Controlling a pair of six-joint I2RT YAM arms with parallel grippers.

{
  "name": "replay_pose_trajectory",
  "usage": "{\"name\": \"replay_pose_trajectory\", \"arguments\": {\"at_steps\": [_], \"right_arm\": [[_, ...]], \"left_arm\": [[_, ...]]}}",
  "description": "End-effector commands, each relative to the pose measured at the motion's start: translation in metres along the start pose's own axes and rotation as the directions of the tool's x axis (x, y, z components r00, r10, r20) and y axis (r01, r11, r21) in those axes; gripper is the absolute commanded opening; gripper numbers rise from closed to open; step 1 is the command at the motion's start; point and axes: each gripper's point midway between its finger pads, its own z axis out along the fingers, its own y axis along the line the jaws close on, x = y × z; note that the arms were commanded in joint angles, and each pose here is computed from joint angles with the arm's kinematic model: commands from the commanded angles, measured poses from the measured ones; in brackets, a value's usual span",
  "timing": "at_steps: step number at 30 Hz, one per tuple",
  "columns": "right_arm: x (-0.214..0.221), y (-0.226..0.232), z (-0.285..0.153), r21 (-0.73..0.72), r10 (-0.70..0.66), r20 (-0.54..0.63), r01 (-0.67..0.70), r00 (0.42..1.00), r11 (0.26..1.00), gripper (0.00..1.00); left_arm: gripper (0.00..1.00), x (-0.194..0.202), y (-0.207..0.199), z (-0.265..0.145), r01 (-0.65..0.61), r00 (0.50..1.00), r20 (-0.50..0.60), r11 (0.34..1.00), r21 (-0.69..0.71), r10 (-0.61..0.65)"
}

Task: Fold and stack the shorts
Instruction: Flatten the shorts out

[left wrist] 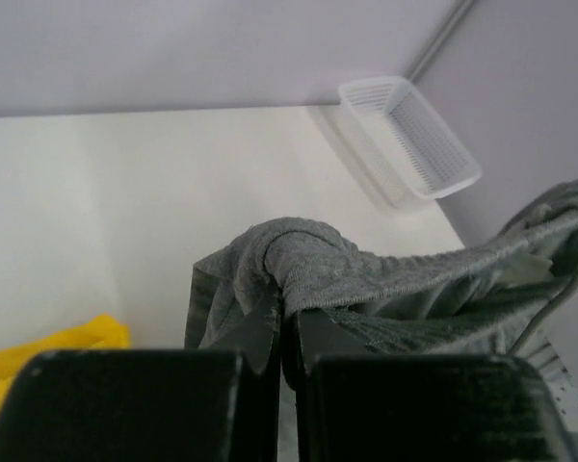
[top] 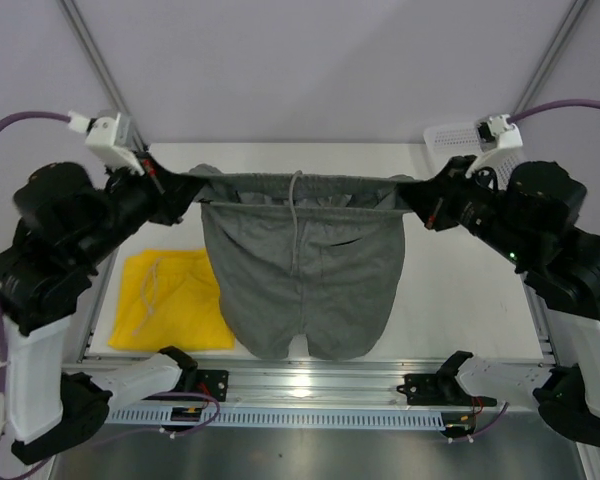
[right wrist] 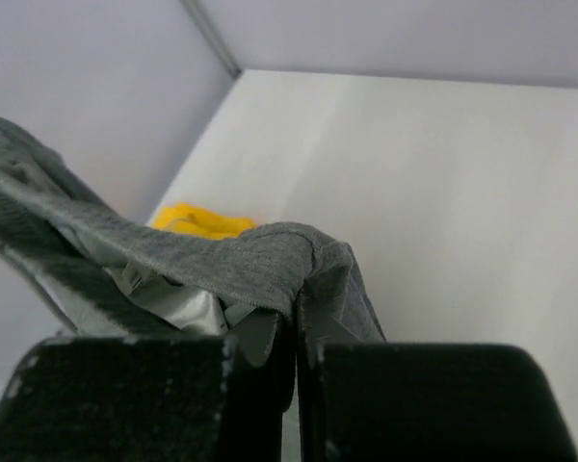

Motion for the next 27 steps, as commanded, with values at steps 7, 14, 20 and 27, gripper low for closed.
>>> {"name": "replay_pose_trajectory", "arguments": {"at_steps": [7,14,20,27], "right_arm": [[0.005,-0.077,0.066,0.242,-0.003,-0.038,0.012,0.999,0.970,0.00],[-0.032,-0.060,0.066,0.140,-0.019,0.041,0.013,0.999,0.990,0.00],[-0.062,-0.032,0.021,0.051,-0.057,0.184,0.048,0.981,0.998,0.00],[-0.063,0.004,-0.046,-0.090,-0.053,0.252,0.077,0.966,0.993,0.00]], "left_arm": [[0.00,0.018,0.048,0.095,-0.003,0.999,-0.042,0.971,-0.238,-0.007],[0.00,-0.024,0.036,0.082,-0.014,0.997,0.076,0.980,-0.200,0.030],[0.00,-0.052,0.013,0.029,-0.011,0.975,0.222,0.997,-0.078,0.028],[0.00,-0.047,-0.002,-0.025,-0.016,0.958,0.287,0.999,0.037,0.005]]}}
